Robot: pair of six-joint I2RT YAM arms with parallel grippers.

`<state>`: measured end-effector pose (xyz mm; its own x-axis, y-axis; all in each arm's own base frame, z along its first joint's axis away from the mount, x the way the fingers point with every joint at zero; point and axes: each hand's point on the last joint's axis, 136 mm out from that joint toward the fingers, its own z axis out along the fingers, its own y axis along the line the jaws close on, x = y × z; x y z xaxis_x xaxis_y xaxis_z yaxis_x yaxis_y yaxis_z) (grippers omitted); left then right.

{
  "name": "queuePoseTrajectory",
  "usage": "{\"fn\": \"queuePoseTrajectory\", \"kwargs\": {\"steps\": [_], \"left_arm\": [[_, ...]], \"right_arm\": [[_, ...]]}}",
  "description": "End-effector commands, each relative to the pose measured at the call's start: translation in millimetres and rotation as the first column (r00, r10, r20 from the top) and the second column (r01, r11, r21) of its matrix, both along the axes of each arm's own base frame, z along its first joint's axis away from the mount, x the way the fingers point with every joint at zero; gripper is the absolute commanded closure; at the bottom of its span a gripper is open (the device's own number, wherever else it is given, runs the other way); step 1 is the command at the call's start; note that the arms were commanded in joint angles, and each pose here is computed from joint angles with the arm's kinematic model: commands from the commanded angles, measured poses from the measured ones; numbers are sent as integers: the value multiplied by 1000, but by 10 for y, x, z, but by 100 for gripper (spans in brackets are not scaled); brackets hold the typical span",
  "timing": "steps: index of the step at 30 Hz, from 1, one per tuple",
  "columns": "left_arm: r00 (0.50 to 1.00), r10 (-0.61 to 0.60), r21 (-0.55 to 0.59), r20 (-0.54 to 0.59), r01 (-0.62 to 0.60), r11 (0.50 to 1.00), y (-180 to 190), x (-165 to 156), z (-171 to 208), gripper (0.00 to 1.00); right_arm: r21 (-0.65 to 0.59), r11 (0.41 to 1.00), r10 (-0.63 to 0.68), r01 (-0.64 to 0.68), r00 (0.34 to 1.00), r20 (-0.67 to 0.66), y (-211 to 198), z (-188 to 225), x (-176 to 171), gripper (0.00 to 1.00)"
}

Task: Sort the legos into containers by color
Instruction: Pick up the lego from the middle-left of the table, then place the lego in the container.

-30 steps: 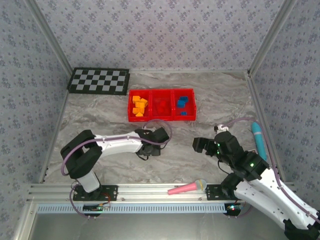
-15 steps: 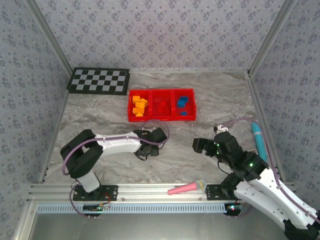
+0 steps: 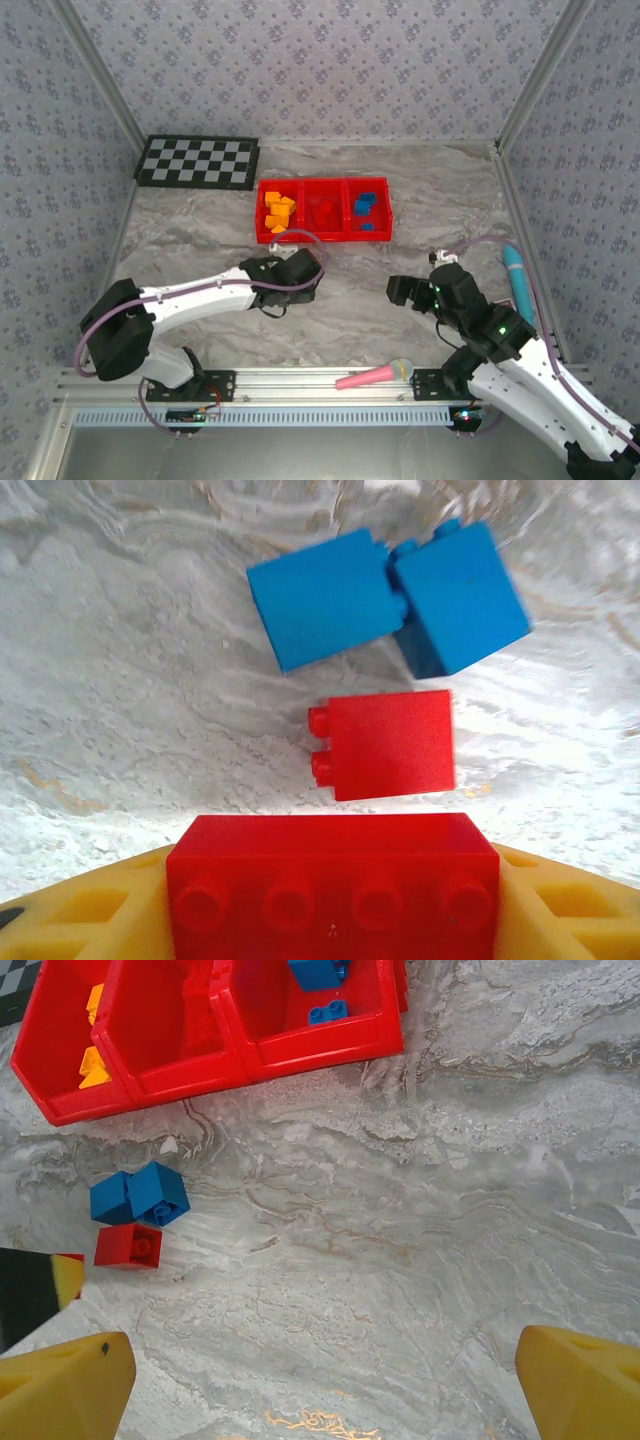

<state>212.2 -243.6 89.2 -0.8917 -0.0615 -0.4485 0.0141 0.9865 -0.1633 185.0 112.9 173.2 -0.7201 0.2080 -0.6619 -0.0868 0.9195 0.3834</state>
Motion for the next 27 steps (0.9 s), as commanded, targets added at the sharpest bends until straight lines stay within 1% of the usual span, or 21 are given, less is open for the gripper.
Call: {"fn": "queuePoseTrajectory", "kwargs": {"steps": [1,6,9,11,14,19,25,27], "left_arm": [[998,-20,42,59,18,999,34,104,211,68],[995,-39,49,88,35,998,-20,306,383,67],[994,-39,46,101,35,998,-46,475,393,67],[994,-35,28,101,33,999,-64,590,388,67],[995,-36,8,97,35,999,-98,779,471,68],[991,-58,29,124,55,998,-193,1142,680,68],[987,-87,51,139,80,995,-388,1627,759,67],[987,-102,60,126,95,994,-448,1756,749,67]], "right_arm": [[10,1000,0,0,1000,22,1,62,22,0],[21,1000,-5,4,1000,25,22,26,47,0],[36,999,5,-6,1000,12,79,63,69,0],[-1,1000,-3,3,1000,24,46,106,105,0],[-8,1000,-19,19,1000,0,0,29,66,0],[26,999,-26,26,1000,-12,-40,-111,-22,0],[13,1000,-15,16,999,-29,-39,-162,-38,0],[7,1000,-15,15,999,-32,-52,-168,-47,0]]}}
